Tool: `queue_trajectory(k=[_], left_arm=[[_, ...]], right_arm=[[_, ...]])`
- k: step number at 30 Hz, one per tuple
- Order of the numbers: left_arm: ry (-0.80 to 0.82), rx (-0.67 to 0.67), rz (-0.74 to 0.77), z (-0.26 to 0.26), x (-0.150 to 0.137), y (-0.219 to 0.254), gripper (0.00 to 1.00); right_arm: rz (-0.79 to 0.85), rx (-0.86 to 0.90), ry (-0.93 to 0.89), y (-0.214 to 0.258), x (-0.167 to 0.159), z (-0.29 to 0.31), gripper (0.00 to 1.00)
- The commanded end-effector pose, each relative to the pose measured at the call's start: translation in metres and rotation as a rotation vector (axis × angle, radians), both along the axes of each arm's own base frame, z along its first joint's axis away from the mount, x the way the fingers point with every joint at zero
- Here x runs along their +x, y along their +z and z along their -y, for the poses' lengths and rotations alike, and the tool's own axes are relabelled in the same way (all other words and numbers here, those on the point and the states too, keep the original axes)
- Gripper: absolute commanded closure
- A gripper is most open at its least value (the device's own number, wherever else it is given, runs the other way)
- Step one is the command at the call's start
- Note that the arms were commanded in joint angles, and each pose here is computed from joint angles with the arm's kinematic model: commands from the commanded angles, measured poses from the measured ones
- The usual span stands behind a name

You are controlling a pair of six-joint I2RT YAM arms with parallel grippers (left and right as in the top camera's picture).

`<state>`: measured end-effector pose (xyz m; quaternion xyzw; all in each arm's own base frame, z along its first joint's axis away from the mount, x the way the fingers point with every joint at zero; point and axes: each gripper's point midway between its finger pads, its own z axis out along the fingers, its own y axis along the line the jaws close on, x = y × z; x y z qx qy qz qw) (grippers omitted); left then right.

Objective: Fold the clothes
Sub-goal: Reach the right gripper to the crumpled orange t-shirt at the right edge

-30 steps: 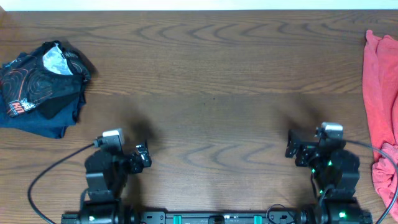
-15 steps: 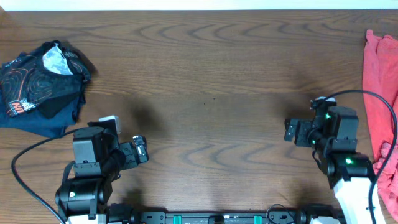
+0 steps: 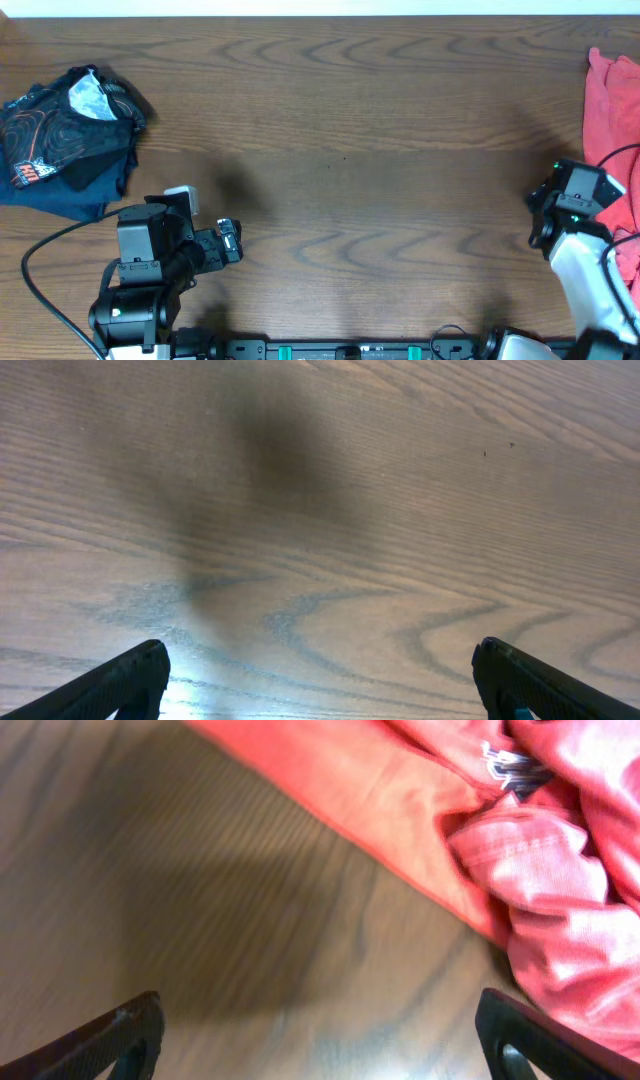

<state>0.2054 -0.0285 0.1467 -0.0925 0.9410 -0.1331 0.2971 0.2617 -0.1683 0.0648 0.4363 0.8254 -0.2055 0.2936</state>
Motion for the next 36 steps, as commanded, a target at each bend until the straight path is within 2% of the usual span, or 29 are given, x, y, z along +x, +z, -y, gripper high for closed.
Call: queue_trajectory(k=[1, 7, 12, 17, 19, 23, 26, 27, 30, 31, 32, 36], left_arm=[[-0.007, -0.006, 0.02, 0.002, 0.002, 0.009, 0.02], [-0.007, -0.006, 0.019, 0.002, 0.002, 0.009, 0.02], [-0.007, -0.006, 0.021, 0.002, 0.002, 0.009, 0.02], [-0.007, -0.006, 0.02, 0.002, 0.002, 0.009, 0.02], [-0.007, -0.006, 0.02, 0.002, 0.002, 0.009, 0.02], [-0.007, -0.006, 0.022, 0.002, 0.002, 0.009, 0.02], [-0.007, -0.006, 0.024, 0.002, 0.003, 0.009, 0.02], [-0.007, -0.006, 0.024, 0.002, 0.003, 0.009, 0.02], [-0.008, -0.006, 0.024, 0.002, 0.003, 0.009, 0.02], [-0.008, -0.006, 0.024, 0.002, 0.003, 0.009, 0.02], [-0.008, -0.006, 0.024, 0.002, 0.003, 0.009, 0.02], [-0.008, -0.006, 0.024, 0.002, 0.003, 0.009, 0.02]], right_arm=[[0.013, -0.008, -0.08, -0.01, 0.003, 0.02, 0.01], [0.02, -0.033, -0.078, -0.038, 0.021, 0.043, 0.03], [0.034, -0.054, -0.117, -0.058, 0.023, 0.067, 0.07], [-0.006, -0.128, 0.008, -0.063, 0.033, 0.088, 0.06], [-0.03, -0.169, 0.046, -0.062, 0.035, 0.096, 0.1], [-0.034, -0.148, 0.033, -0.071, 0.027, 0.104, 0.29], [-0.041, -0.116, 0.018, -0.08, 0.019, 0.11, 0.39], [-0.043, -0.109, 0.014, -0.083, 0.017, 0.111, 0.45], [-0.037, -0.088, 0.016, -0.085, 0.015, 0.112, 0.79], [-0.035, -0.084, 0.019, -0.085, 0.015, 0.111, 0.95], [-0.032, -0.076, 0.027, -0.086, 0.016, 0.11, 0.99], [0.031, -0.004, 0.116, -0.09, 0.034, 0.094, 0.99]])
